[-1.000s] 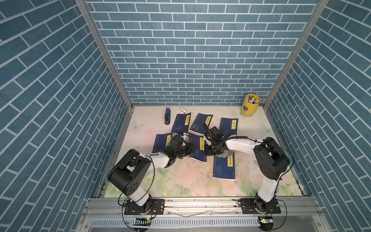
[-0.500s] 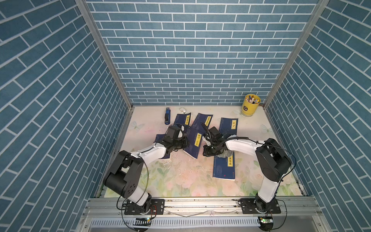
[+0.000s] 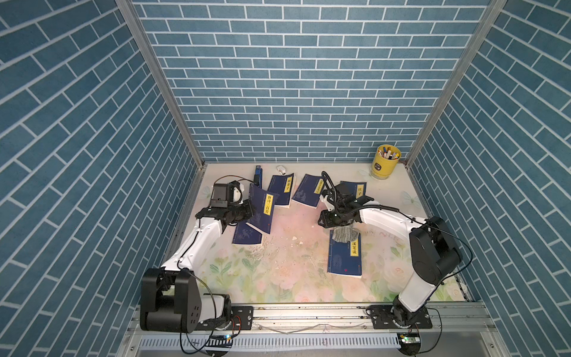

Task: Wipe the cover of the book
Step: Place the book on the book.

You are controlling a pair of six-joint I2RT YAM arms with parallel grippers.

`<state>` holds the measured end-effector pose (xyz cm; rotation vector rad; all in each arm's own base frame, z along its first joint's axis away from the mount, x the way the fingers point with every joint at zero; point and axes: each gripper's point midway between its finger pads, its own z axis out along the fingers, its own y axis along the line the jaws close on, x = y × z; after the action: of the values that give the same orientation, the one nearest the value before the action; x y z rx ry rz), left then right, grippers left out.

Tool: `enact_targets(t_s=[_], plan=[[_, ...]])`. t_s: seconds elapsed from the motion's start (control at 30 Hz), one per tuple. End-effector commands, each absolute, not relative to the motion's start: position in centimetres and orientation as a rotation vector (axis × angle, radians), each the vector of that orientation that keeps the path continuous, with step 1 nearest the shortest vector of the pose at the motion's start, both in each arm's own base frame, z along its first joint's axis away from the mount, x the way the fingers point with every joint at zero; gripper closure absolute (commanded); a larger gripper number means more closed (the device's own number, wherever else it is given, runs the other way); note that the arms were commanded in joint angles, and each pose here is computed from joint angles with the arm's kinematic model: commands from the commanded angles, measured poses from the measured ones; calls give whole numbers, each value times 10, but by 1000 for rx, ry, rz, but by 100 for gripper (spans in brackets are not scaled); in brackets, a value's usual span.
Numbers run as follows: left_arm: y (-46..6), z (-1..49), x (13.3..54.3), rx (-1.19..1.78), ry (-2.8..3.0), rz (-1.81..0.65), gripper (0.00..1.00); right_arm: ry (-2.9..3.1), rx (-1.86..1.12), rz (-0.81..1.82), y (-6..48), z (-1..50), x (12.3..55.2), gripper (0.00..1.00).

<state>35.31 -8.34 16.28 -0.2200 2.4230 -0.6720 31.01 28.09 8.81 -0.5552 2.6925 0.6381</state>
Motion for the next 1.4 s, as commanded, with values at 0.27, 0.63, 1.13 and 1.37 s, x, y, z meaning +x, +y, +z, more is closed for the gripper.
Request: enact_targets(t_s=[0.27,0.63,1.13,1.37], plan=[[-60,145,356,-278,2510,-635,100,2655,-652,720,291,93,313,63],[-46,96,354,-316,2659,-514,100,2670,-668,715,289,88,312,61],[-27,45,338,-345,2826,-329,100,2692,-662,712,289,79,312,59],[-30,37,337,-316,2849,-344,100,2693,-662,708,289,78,313,58]])
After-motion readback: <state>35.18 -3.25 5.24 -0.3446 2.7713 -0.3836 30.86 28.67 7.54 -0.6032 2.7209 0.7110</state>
